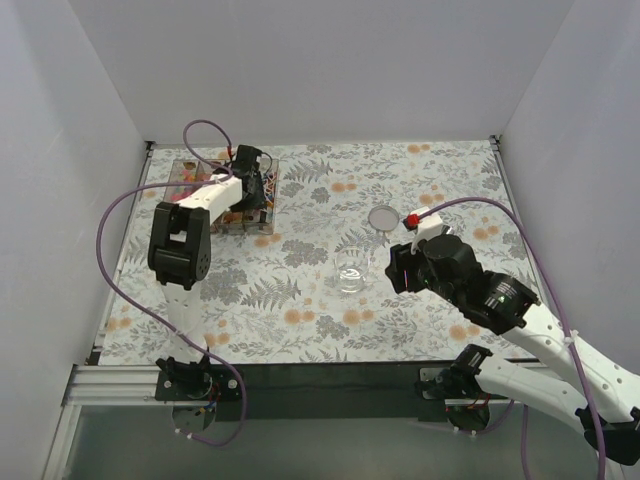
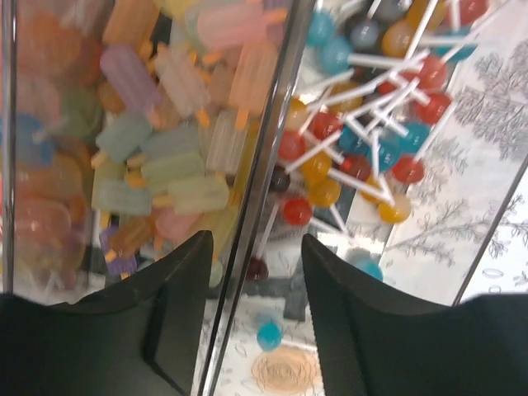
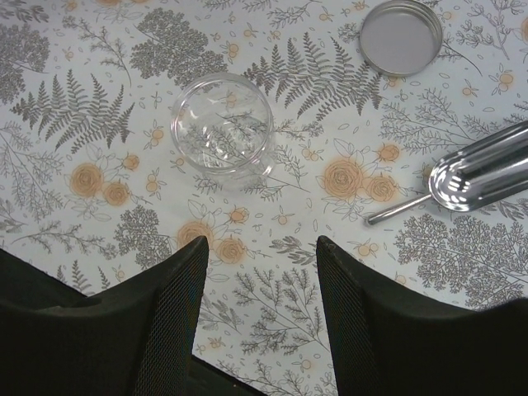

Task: Pack the candies
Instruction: Move the storage box to the center of the board.

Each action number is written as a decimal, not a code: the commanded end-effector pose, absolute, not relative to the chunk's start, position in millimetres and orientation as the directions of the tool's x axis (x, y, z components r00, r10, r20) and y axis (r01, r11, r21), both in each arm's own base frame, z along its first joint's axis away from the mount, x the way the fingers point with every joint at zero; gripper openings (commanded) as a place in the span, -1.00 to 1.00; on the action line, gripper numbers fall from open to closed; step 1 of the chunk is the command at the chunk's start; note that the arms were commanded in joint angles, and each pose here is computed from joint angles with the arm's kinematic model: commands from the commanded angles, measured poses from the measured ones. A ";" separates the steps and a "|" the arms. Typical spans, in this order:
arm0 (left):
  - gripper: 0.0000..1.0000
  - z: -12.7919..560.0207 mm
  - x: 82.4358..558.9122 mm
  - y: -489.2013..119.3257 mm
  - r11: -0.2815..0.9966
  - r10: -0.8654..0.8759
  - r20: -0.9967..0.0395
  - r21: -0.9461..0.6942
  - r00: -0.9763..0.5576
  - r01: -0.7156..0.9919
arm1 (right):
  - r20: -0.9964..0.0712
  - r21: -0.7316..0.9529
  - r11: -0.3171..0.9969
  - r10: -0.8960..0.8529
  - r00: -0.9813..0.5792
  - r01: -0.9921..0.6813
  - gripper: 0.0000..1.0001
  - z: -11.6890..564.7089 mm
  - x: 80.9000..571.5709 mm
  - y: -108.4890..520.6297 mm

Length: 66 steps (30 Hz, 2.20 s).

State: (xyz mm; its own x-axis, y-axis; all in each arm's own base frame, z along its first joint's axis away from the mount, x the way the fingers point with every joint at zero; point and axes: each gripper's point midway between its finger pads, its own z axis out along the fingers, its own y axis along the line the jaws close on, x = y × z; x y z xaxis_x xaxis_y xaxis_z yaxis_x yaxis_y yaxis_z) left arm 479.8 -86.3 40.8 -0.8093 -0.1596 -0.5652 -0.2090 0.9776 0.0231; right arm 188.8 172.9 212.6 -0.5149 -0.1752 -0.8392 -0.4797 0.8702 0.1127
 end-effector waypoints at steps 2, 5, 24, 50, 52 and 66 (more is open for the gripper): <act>-0.19 69.6 504.5 -81.9 0.980 -0.132 -0.634 0.034 -0.762 -0.198 | -0.847 0.103 0.870 -0.176 -0.501 -0.481 0.24 218.5 190.8 173.0; -0.35 70.1 507.6 -83.2 0.983 -0.113 -0.639 0.038 -0.761 -0.178 | -0.841 0.093 0.865 -0.198 -0.504 -0.493 0.24 217.3 192.6 176.5; -1.00 84.6 413.6 -178.4 0.979 0.117 -0.591 -0.068 -0.799 0.193 | -0.834 0.054 0.858 -0.243 -0.496 -0.510 0.23 215.7 198.9 181.4; -0.59 101.6 317.1 -214.4 0.908 0.270 -0.631 -0.085 -0.727 0.411 | -0.822 0.006 0.920 -0.219 -0.525 -0.393 0.22 208.7 241.9 153.6; -0.53 120.4 322.9 -214.6 0.918 0.227 -0.671 -0.094 -0.705 0.385 | -0.818 0.037 0.920 -0.196 -0.541 -0.389 0.22 208.6 249.7 149.6; 0.49 207.7 288.9 -172.7 0.945 -0.012 -0.845 -0.183 -0.534 0.269 | -0.629 0.338 0.930 0.336 -0.701 0.142 0.22 158.5 344.1 5.9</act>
State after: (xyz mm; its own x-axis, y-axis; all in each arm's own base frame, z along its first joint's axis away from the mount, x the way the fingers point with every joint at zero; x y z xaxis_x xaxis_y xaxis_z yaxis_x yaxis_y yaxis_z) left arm 303.8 -188.9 207.5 -0.5580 0.0257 -0.8295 0.3039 0.9364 -0.1754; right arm 320.2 7.8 144.0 -0.7382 0.2545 -0.6247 0.1500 0.9648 0.2158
